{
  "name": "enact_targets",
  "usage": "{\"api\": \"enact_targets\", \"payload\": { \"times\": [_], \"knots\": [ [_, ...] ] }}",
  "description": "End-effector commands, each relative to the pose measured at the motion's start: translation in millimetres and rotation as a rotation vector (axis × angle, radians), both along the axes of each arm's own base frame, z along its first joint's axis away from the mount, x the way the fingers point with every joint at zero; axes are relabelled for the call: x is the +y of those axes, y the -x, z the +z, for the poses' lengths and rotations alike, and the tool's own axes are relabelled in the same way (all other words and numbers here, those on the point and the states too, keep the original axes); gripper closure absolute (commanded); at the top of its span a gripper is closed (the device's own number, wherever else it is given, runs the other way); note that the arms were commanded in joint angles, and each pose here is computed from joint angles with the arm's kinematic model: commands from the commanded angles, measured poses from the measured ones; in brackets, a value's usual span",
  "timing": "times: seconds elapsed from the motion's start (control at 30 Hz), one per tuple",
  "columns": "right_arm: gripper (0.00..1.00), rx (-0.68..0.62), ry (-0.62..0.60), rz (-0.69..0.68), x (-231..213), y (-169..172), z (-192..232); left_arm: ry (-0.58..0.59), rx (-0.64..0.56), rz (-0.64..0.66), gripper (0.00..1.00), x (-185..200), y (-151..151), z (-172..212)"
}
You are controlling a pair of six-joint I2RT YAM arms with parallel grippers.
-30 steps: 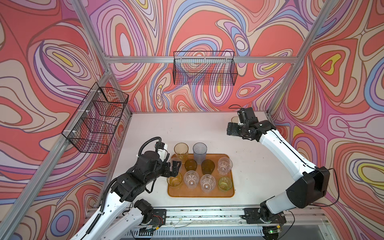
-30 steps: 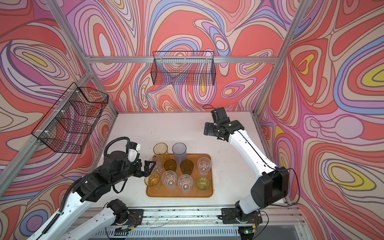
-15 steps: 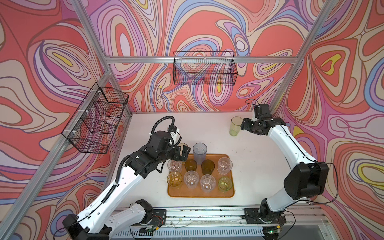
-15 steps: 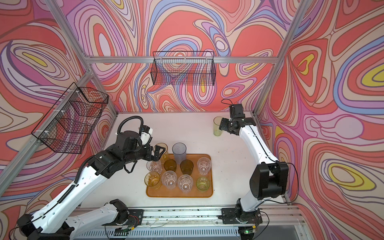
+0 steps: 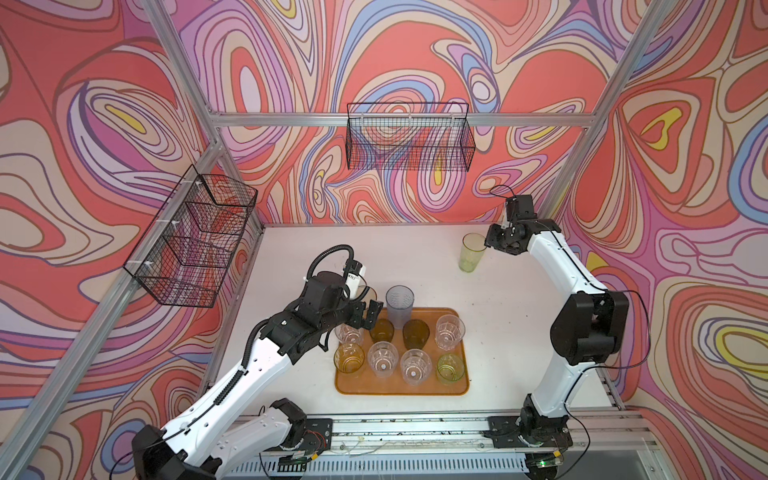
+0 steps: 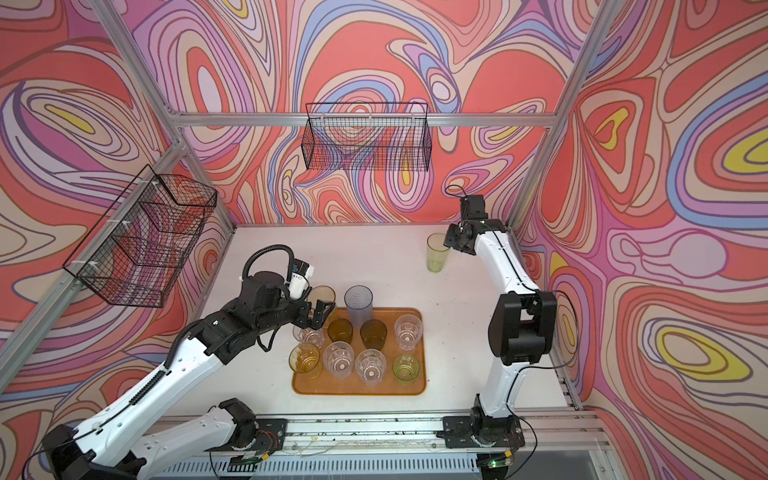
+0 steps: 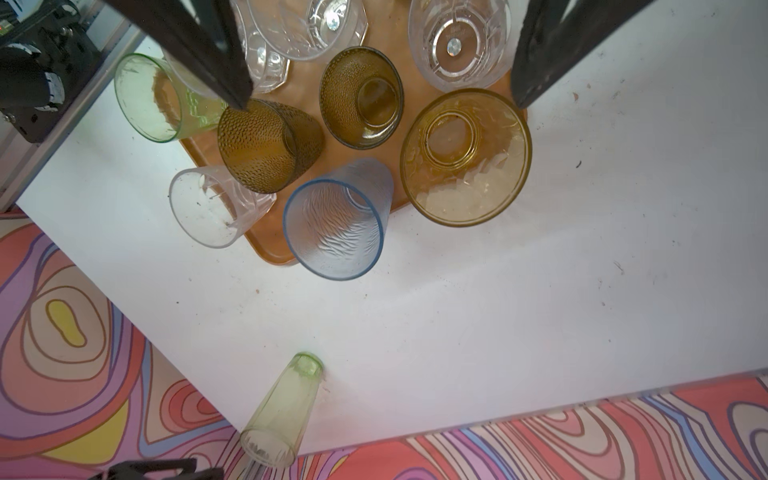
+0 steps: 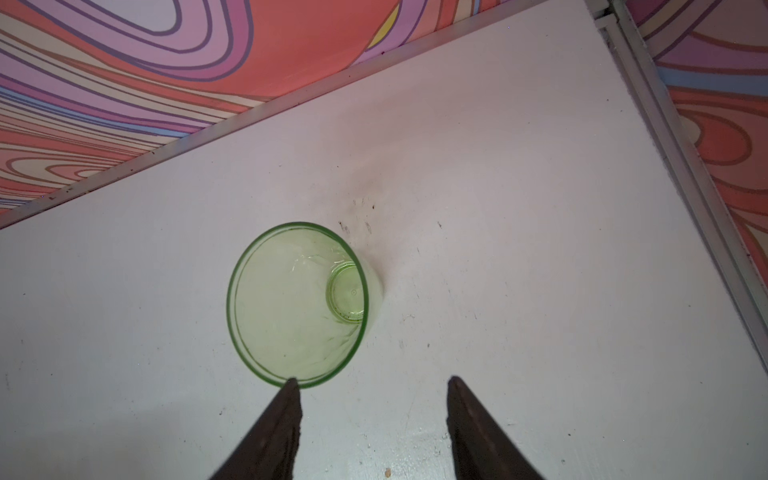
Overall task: Place the glasses into the tray
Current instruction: 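Move the right gripper over the green glass while the left arm shifts, then lower the right gripper and close it on the green glass rim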
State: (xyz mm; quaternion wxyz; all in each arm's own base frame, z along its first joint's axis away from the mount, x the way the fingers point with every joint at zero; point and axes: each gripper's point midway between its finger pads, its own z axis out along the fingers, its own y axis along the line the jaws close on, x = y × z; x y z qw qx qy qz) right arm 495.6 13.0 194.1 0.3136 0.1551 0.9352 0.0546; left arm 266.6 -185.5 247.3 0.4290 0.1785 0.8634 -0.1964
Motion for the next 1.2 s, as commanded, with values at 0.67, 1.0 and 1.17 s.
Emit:
{"api": "enact_targets", "payload": {
  "times": [0.67,1.0,1.17],
  "knots": [
    [0.65,0.024,-0.036,-0.013,3,-37,-34,-0.001,-0.041,-0.013,0.00,-2,-4,8],
    [0.71,0.045,-0.027,-0.003,3,-41,-44,-0.011,-0.035,-0.011,0.00,-2,-6,5],
    [0.78,0.051,-0.025,0.011,4,-46,-47,-0.010,-0.031,-0.012,0.00,-2,-6,4]
  ]
}}
